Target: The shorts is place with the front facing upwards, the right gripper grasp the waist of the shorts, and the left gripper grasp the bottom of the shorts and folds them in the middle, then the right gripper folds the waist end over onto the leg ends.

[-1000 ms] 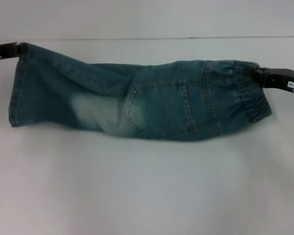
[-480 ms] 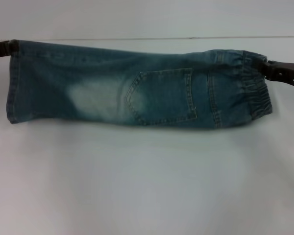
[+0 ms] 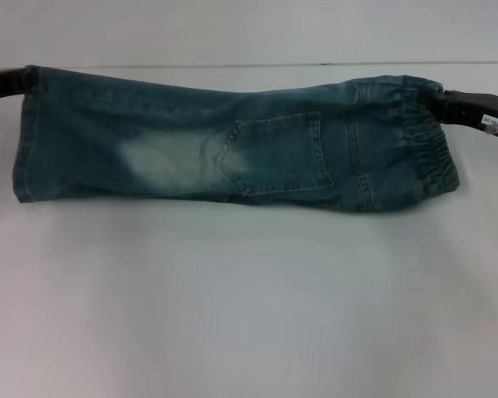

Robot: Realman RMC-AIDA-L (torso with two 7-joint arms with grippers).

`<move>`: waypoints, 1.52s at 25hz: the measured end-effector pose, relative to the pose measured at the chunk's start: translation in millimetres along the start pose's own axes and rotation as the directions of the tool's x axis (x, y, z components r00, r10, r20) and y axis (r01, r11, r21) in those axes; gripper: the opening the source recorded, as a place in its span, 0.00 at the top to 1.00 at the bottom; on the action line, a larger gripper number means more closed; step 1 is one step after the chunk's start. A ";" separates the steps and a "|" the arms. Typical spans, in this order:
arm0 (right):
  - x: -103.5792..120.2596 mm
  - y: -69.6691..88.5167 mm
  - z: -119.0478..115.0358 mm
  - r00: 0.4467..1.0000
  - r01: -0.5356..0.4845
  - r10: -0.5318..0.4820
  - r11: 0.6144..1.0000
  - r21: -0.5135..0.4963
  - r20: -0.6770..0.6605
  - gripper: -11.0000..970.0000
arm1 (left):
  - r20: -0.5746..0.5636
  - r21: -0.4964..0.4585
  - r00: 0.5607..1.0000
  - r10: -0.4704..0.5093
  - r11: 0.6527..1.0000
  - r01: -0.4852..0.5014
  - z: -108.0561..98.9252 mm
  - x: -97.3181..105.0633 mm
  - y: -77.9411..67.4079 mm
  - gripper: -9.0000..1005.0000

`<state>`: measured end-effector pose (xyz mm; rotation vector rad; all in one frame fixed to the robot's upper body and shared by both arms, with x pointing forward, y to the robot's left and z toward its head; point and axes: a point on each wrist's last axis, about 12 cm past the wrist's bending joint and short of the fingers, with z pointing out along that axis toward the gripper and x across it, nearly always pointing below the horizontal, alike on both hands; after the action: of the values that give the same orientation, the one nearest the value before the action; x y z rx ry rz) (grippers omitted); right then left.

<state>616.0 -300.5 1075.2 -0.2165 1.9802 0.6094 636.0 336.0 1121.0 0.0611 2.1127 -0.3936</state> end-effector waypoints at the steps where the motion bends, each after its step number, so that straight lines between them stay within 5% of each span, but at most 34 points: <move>1: 0.0 0.0 0.0 1.000 0.000 0.000 1.000 0.000 0.000 0.95 | 0.000 -0.005 1.000 0.007 1.000 -0.007 1.5 0.1 -1.4 0.96; 14: 4.7 6.1 16.5 0.998 0.012 -0.009 0.999 0.046 -0.066 0.90 | 0.014 -0.087 0.999 0.045 0.995 -0.043 21.9 3.5 -13.6 0.86; 21: 4.4 4.2 15.5 0.998 0.013 -0.010 0.999 0.052 -0.070 0.62 | 0.038 -0.085 0.999 0.032 0.996 -0.029 23.2 5.7 -16.0 0.76; 26: 2.4 0.7 13.7 0.995 0.014 -0.009 0.998 0.055 -0.095 0.52 | 0.038 -0.071 0.999 0.024 0.997 -0.021 22.8 8.3 -17.1 0.51; 28: -1.5 -1.8 11.9 0.995 0.010 -0.005 0.999 0.053 -0.103 0.48 | 0.036 -0.066 0.999 0.027 0.998 -0.024 22.8 8.8 -17.7 0.30; 34: -8.3 -7.2 7.2 0.993 -0.004 0.010 0.999 0.046 -0.114 0.24 | 0.029 -0.044 0.999 0.026 0.999 -0.025 22.2 10.9 -19.7 0.07; 38: -18.9 -12.7 -1.4 0.994 -0.032 0.034 0.999 0.027 -0.105 0.12 | 0.040 -0.013 0.999 0.014 1.000 -0.013 19.4 11.5 -20.5 0.07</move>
<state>628.9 -314.1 1088.1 -0.2040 2.0955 0.6043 641.5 309.4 1107.1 0.0594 2.0741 -0.3701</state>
